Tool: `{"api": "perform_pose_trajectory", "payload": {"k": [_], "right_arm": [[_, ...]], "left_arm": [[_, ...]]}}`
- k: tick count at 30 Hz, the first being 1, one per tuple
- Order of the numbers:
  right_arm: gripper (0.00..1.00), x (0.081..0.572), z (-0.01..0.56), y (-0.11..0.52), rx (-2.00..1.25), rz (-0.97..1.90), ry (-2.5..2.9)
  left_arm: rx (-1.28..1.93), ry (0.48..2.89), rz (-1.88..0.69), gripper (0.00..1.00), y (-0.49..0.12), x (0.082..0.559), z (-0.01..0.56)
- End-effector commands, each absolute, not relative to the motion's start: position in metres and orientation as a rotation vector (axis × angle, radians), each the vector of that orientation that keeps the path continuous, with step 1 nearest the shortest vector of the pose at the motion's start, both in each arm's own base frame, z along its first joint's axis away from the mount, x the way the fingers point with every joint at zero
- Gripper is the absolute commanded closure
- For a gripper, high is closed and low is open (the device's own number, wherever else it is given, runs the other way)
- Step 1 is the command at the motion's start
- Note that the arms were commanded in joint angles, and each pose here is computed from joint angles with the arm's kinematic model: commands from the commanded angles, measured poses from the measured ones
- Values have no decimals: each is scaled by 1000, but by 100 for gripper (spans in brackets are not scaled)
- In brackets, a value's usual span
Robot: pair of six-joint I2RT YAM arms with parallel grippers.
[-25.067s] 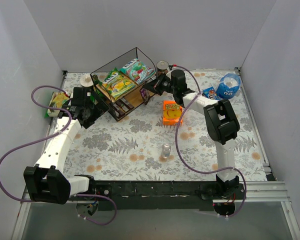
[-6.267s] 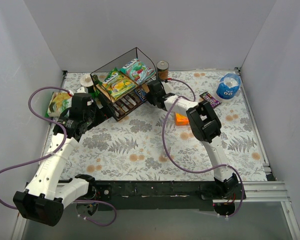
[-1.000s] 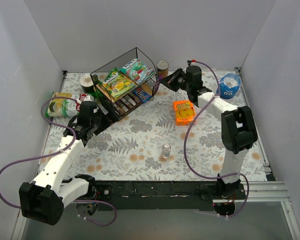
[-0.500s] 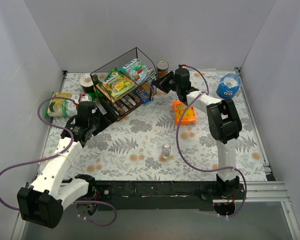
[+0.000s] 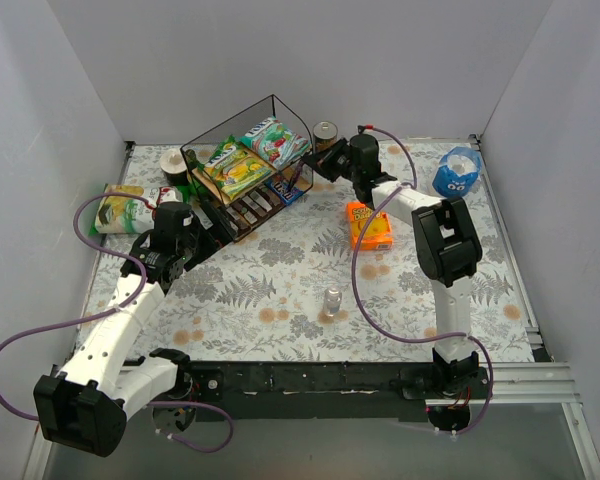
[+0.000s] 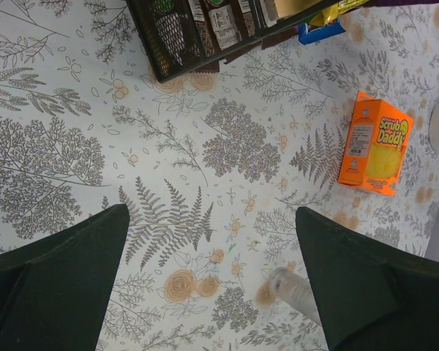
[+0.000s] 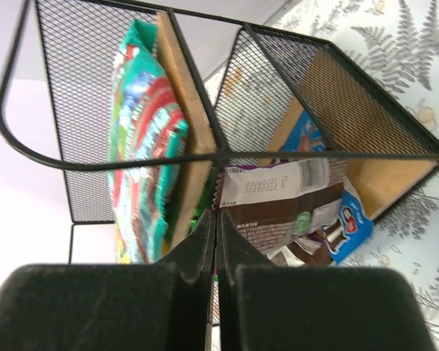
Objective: Place and organize the candy bags onto the shelf
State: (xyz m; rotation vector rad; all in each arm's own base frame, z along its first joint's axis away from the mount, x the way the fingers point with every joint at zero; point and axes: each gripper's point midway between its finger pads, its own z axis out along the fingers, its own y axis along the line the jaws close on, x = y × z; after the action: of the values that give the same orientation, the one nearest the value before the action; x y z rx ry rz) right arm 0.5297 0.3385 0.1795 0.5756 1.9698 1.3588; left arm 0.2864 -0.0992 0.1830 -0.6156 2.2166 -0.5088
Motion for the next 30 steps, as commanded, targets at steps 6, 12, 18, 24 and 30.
{"api": "perform_pose_trajectory", "payload": {"k": [6,12,18,24,30], "right_arm": [[99,482,180,317,537,1256,2076],[99,435,141,288,600,1125,2213],[99,409,111,272,690,1025,2315],[92,373,73,261,782,844,2496],[73,346,47,252,708,749,2595]], "left_arm": [[-595,2164,-510,2,-98,291,200],[-588,2170,-528,2,-101,292,198],[-581,2172,-540,2,-103,292,198],[-575,2171,-543,2,-103,291,198],[-573,2177,-552,2,-105,290,194]]}}
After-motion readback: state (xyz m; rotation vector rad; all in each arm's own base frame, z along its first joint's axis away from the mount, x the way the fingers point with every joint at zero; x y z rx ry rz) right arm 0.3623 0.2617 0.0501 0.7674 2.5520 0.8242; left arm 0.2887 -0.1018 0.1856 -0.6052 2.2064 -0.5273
